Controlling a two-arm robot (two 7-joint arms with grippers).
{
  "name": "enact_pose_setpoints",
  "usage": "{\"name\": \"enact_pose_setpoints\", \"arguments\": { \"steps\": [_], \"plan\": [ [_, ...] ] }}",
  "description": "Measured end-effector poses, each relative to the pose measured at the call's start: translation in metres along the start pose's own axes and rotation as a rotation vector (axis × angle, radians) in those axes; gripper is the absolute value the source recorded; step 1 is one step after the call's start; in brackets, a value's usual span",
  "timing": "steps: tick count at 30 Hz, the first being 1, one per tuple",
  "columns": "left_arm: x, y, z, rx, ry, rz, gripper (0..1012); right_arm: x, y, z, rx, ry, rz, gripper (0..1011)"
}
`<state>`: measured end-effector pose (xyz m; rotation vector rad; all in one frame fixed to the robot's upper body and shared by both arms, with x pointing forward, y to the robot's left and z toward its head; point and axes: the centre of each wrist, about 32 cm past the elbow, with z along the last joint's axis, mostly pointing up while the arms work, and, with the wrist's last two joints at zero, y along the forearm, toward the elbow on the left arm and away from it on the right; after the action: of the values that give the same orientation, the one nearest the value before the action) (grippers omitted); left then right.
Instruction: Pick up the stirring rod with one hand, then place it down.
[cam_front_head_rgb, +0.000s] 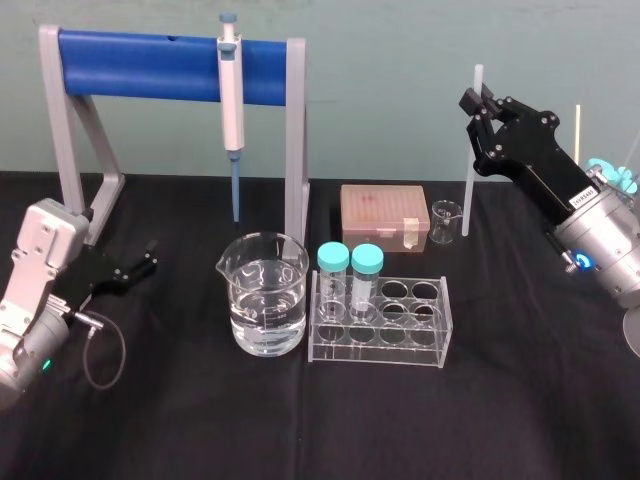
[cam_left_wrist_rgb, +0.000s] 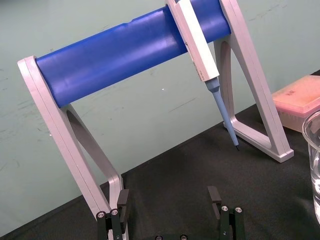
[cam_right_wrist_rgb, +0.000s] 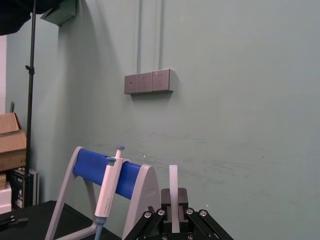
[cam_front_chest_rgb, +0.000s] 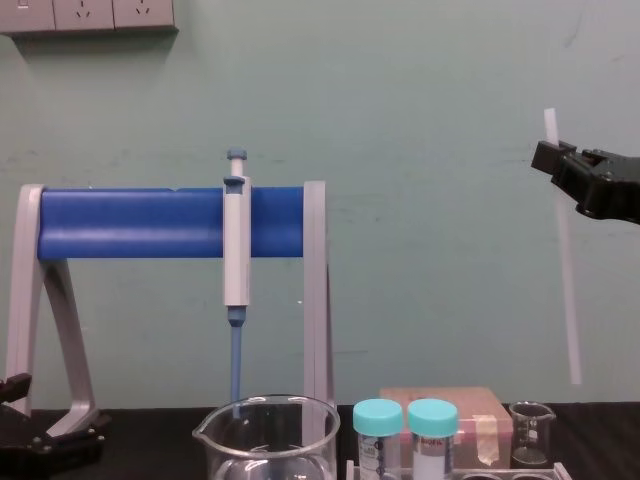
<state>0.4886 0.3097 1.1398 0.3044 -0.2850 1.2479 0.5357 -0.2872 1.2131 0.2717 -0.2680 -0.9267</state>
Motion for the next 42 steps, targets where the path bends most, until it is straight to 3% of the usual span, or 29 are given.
{"name": "enact_pose_setpoints", "arguments": {
  "steps": [42],
  "plan": [
    [0.0, 0.0, 0.0, 0.0, 0.0, 0.0, 1000, 0.0001, 0.0002, -0.0017, 0.002, -0.002, 0.006, 72]
  ]
}}
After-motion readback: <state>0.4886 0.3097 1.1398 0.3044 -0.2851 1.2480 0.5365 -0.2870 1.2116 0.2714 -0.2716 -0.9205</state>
